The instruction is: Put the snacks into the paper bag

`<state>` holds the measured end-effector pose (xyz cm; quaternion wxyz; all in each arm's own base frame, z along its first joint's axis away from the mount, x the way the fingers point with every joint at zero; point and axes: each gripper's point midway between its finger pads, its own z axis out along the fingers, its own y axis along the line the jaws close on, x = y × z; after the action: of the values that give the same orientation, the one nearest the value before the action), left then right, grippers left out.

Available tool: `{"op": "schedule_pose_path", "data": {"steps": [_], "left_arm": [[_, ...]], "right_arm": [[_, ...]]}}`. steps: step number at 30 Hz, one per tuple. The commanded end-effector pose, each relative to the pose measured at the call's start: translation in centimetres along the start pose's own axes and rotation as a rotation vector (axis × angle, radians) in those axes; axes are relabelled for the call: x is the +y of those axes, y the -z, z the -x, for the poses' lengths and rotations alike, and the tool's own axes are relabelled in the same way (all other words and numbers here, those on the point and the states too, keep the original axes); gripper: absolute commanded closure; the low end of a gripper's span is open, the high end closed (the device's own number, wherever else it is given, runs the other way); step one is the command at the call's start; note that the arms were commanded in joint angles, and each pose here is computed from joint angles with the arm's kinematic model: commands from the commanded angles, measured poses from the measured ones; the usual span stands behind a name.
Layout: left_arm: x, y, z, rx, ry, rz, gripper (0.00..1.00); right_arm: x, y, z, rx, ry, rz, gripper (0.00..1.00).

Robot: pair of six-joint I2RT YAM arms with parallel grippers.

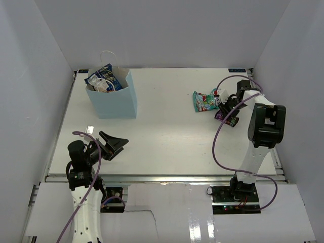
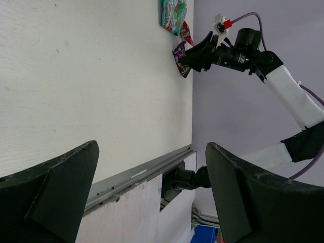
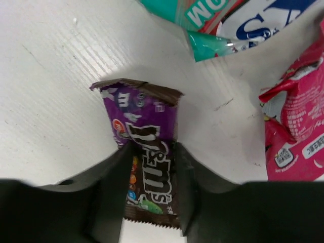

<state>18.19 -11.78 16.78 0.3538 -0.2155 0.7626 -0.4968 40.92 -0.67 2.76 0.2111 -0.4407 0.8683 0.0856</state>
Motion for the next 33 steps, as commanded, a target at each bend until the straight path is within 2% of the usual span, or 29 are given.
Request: {"op": "schedule_pose_path", "data": {"steps": [1,4,7,12,15,19,20,22,23,25,26,27,29,33], "left_arm": [[0.0,0.1,-0.2,0.008,-0.006,-0.006,0.04],[-0.1,0.1,-0.2,0.008,-0.011,-0.008,0.04],[-0.2,0.1,-0.1,0.003,-0.017,-0.013,0.04],[-0.6,0.2,0.1,-0.003,-0.036,-0.017,0.04],[-0.7,0.3,0.2,-0.002,-0.042,-0.018,0.04],[-1.4,0.4,0.2,0.003,-0.061,-0.03,0.04],[-1.7,0.5,0.3,0.004,-0.07,-0.038,0.04],[-2.0,0.6,0.2,0.006,-0.077,-0.043,0.04],[-2.2,0.7,0.3,0.003,-0.089,-0.046,0.04],[-2.3,0.9,0.2,0.006,-0.089,-0.043,0.04],[-2.3,0.9,0.2,0.004,-0.094,-0.042,0.04],[-2.5,1.1,0.2,-0.002,-0.095,-0.042,0.04],[-2.6,1.2,0.1,-0.006,-0.096,-0.042,0.04],[-2.8,1.4,0.0,-0.011,-0.101,-0.041,0.04]], "right_arm": [[0.6,0.2,0.6,-0.051,-0.026,0.07,0.65],[1.8,1.0,1.0,-0.094,-0.024,0.103,0.78],[4.1,2.7,2.3,-0.18,-0.005,0.156,0.85],[9.0,7.8,7.5,-0.428,0.025,0.289,0.91],[11.2,10.2,10.8,-0.526,0.062,0.328,0.92],[14.7,13.5,17.9,-0.66,0.184,0.374,0.92],[16.8,14.0,20.2,-0.681,0.243,0.394,0.92],[17.3,15.4,24.6,-0.752,0.33,0.329,0.92],[19.0,17.1,28.7,-0.824,0.389,0.316,0.92],[19.3,18.5,33.0,-0.878,0.382,0.232,0.92],[21.0,19.8,36.3,-0.928,0.353,0.24,0.92],[20.4,20.8,39.1,-0.985,0.338,0.154,0.92],[22.3,22.3,44.3,-1.071,0.333,0.142,0.92],[23.7,22.8,51.5,-1.211,0.253,0.056,0.92]]}}
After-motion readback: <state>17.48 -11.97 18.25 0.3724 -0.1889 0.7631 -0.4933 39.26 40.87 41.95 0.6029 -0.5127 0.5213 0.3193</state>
